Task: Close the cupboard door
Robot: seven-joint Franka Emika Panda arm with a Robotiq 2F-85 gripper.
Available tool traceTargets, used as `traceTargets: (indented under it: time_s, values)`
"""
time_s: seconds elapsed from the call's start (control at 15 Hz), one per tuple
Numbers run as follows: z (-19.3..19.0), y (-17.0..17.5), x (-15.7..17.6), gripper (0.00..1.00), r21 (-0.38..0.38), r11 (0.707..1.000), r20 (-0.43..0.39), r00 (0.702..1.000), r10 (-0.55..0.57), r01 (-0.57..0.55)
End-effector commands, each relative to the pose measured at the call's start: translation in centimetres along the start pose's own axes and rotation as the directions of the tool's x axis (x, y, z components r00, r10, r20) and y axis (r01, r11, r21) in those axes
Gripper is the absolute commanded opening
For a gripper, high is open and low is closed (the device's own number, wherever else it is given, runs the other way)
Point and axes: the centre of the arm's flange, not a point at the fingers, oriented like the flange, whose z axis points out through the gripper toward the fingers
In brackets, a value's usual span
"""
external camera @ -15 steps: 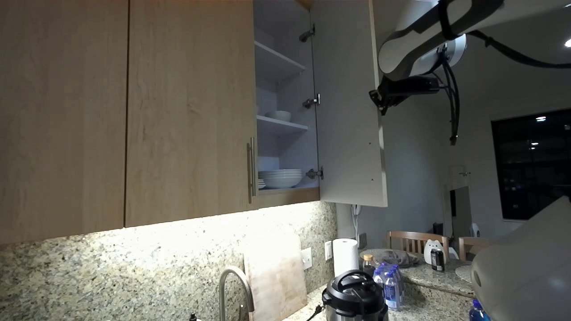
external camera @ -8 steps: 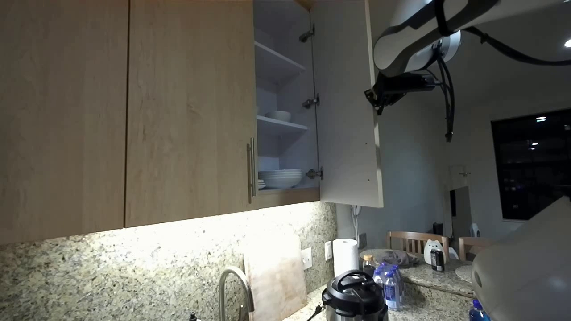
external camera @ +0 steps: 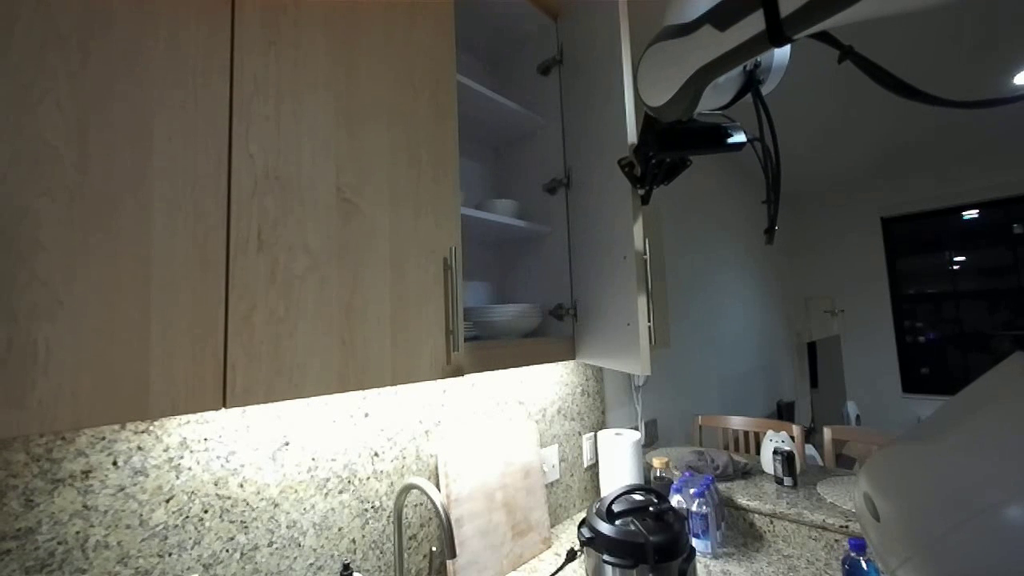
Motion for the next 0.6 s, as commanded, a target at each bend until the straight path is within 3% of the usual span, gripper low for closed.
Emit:
traceTargets:
  time_s: [0.0,0.53]
  values:
    - [3.7,-2.3,3.6,0.00,0.030,0.999,0.004,1.000,-0.029,0.029]
    - [5.6,-6.6,5.3,0.00,0.048,0.994,0.032,0.995,-0.097,0.095]
